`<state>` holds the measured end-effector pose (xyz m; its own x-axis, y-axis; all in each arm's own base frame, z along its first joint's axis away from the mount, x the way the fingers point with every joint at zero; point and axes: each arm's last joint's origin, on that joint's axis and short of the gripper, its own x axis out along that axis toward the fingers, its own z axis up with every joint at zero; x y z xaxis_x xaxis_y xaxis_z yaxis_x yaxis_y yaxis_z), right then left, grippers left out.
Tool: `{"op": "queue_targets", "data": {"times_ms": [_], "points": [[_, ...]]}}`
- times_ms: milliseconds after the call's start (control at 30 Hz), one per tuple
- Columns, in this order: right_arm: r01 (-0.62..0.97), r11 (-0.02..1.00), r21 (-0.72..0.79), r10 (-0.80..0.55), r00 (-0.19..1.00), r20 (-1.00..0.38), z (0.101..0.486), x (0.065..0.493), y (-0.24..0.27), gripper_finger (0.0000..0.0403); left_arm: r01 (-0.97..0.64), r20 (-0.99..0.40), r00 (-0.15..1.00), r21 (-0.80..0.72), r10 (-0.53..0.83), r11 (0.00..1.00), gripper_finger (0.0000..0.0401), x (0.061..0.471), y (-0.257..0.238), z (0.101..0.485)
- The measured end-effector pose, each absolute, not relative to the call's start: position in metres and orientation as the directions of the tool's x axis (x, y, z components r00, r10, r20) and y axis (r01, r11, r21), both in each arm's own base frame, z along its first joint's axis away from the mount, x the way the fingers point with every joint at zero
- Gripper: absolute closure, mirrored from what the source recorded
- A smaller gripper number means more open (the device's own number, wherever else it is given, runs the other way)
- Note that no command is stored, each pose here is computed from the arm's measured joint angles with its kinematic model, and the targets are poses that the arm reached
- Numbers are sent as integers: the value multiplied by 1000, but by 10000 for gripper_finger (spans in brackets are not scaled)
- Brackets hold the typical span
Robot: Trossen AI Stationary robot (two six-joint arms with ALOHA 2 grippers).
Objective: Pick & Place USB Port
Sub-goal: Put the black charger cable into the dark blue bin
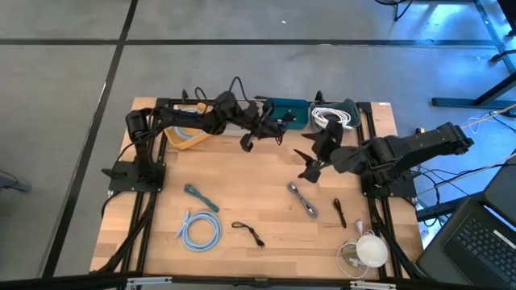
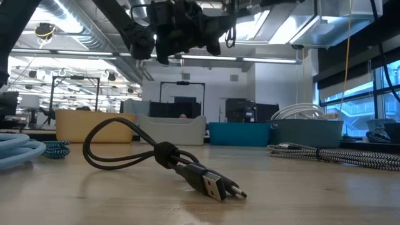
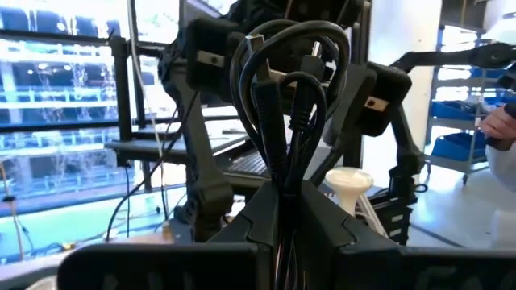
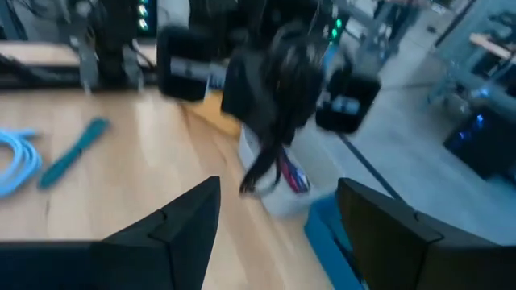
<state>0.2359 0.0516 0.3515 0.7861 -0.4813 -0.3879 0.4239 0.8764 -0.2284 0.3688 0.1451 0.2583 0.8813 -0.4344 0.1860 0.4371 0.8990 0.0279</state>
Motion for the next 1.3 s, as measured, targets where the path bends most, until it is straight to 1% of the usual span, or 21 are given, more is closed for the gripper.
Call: {"op": "queue_targets", "data": {"times_ms": [167,300,400,633,833,933,1000,1033,1067,1167,1200,1300], "points": [[377,906,-194,-422,844,-330,361,245,46,168,442,186,879,28,-439,897,381,370,143,258],[339,924,-178,-381,863,-332,359,254,40,191,443,189,878,31,-440,896,381,370,143,259],[345,920,-186,-390,855,-342,355,259,36,202,447,189,876,30,-444,894,381,370,142,259],[377,902,-211,-430,831,-352,349,269,25,208,480,197,855,50,-480,876,381,372,134,260],[332,926,-178,-374,865,-334,347,282,17,207,486,203,849,59,-488,872,381,372,132,261],[323,930,-174,-365,868,-336,344,287,14,216,491,202,848,54,-491,870,381,372,132,261],[327,929,-171,-367,867,-337,344,288,13,236,501,199,843,51,-500,864,381,372,132,261],[329,929,-171,-369,866,-337,344,288,12,253,502,199,842,50,-501,863,381,372,132,261],[327,930,-170,-366,867,-338,343,288,12,275,503,198,842,49,-502,863,381,372,132,261],[323,930,-175,-365,867,-339,343,288,12,358,501,199,843,48,-500,864,383,372,132,261],[319,930,-184,-365,867,-339,343,288,12,367,500,199,843,49,-499,864,384,372,133,261],[316,929,-191,-365,867,-340,344,288,12,367,499,200,845,44,-497,866,380,371,134,262]]}}
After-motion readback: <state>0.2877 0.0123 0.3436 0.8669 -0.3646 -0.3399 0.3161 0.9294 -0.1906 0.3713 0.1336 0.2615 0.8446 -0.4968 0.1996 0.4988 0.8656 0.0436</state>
